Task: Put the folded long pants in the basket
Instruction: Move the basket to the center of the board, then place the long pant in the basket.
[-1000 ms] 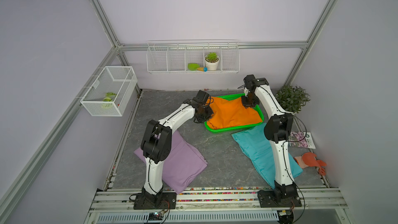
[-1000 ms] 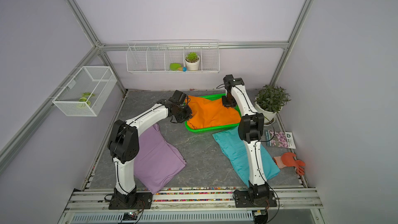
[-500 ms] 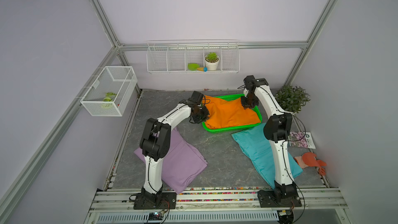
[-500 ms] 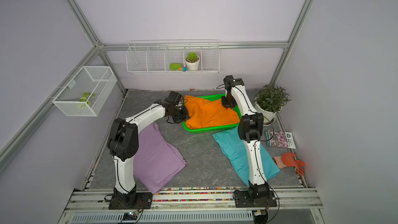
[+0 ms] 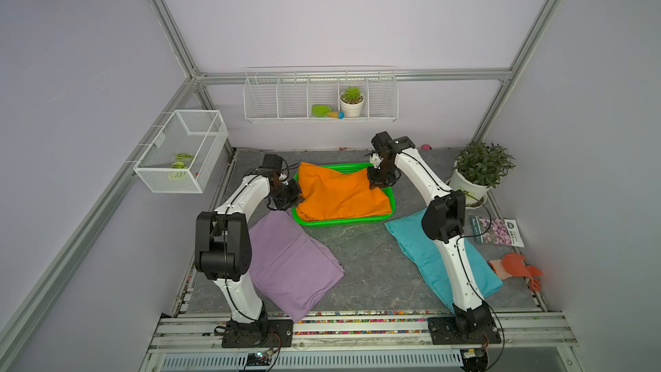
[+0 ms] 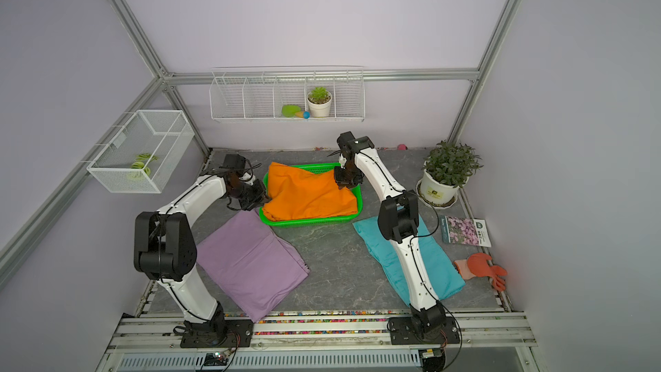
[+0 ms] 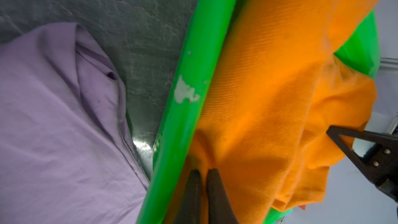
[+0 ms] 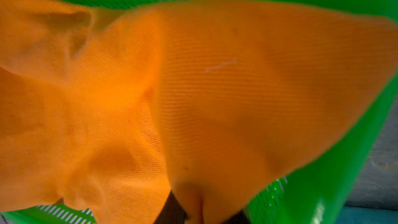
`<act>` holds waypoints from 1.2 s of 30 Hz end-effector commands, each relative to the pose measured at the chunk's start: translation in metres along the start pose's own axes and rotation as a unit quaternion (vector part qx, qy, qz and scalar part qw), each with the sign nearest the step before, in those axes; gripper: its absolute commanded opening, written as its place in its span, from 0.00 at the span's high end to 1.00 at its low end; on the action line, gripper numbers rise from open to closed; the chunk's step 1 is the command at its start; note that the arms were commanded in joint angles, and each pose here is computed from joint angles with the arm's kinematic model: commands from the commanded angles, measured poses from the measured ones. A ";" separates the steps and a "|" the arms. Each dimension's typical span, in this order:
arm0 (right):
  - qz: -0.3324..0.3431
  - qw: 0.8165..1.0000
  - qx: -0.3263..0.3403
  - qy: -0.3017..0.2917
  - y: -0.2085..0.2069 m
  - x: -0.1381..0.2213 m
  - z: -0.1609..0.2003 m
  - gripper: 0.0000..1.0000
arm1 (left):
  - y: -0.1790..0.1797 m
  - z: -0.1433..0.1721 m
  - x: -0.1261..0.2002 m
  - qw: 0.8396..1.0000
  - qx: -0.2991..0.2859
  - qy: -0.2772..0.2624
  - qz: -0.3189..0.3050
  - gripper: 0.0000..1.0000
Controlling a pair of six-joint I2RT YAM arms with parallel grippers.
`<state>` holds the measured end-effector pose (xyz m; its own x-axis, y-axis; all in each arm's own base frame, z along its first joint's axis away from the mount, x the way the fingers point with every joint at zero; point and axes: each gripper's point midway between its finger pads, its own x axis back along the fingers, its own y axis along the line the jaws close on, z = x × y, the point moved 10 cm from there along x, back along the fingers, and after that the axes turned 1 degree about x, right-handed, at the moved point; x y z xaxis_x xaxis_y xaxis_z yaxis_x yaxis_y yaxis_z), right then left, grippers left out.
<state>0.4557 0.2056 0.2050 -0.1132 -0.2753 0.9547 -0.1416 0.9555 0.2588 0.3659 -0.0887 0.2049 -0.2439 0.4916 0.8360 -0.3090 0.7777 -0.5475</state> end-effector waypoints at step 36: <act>0.029 0.997 -0.004 -0.078 -0.016 0.001 -0.028 1.00 | 0.018 0.011 -0.006 1.000 -0.008 -0.006 -0.027 0.98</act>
<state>0.4650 0.1959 0.2080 -0.1564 -0.2508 0.9553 -0.1173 0.9651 0.2342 0.3488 -0.0884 0.1893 -0.2017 0.5012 0.8415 -0.3145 0.7806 -0.5402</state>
